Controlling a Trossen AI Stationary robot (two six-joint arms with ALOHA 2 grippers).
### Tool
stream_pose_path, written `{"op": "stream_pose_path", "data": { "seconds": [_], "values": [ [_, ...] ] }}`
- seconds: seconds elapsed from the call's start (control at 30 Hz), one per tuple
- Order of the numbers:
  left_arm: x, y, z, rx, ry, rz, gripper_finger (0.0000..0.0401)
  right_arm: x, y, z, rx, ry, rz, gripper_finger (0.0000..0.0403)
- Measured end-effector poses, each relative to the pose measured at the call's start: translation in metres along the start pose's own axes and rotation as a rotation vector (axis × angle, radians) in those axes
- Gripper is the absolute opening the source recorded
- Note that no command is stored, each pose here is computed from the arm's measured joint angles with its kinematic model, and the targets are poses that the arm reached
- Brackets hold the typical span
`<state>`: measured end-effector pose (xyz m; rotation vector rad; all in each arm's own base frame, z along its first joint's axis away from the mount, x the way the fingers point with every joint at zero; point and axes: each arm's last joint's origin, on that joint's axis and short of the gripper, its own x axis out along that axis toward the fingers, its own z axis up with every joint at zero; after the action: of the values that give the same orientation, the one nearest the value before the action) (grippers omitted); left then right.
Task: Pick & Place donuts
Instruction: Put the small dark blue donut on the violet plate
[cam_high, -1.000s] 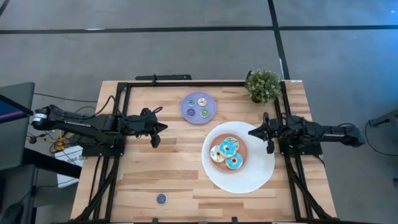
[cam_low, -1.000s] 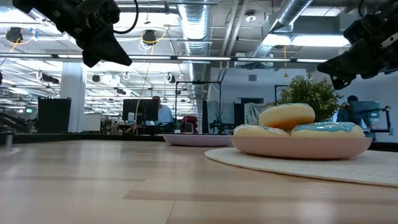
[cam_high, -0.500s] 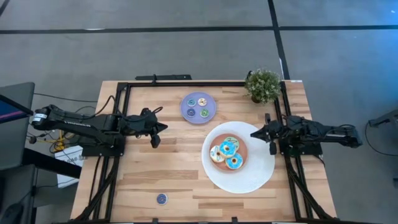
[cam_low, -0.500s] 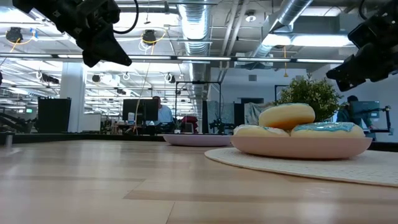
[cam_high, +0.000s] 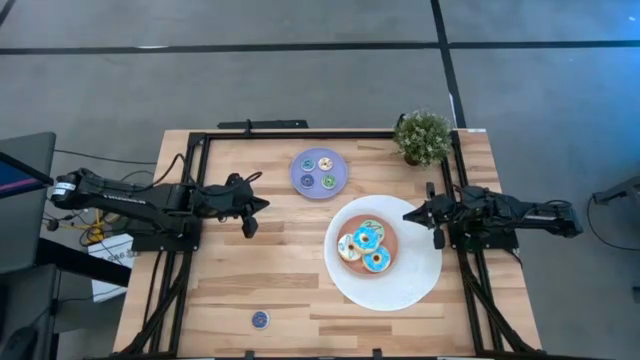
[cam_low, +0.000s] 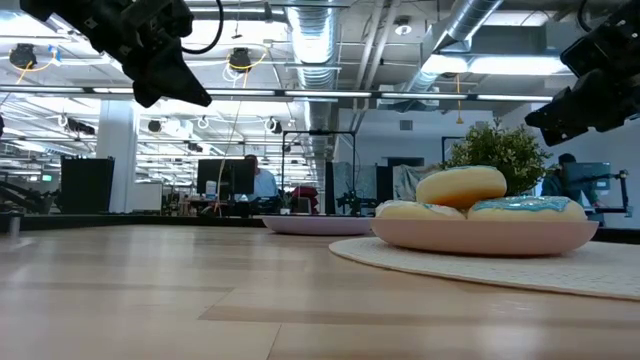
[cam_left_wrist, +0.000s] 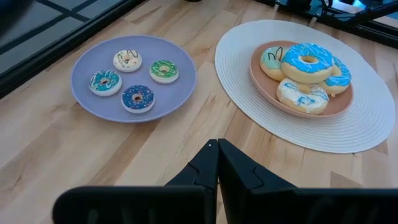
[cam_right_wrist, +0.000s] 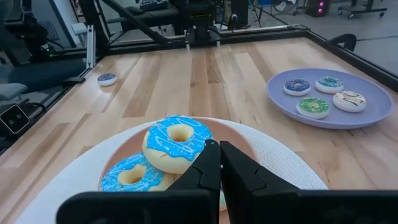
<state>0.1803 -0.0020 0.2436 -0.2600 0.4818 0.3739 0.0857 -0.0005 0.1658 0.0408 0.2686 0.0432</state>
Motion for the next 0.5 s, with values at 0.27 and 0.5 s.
{"op": "stream_pose_path", "data": {
  "seconds": [0.27,0.5],
  "values": [
    [0.0,0.0015,0.0006,0.0,-0.021,0.052,0.0,0.0,-0.0002,0.0,0.0,0.0,-0.002,0.0],
    [0.0,0.0016,0.0007,0.0,-0.023,0.055,0.0,0.0,-0.0002,-0.0002,0.002,0.002,-0.003,0.0]
  ]
}}
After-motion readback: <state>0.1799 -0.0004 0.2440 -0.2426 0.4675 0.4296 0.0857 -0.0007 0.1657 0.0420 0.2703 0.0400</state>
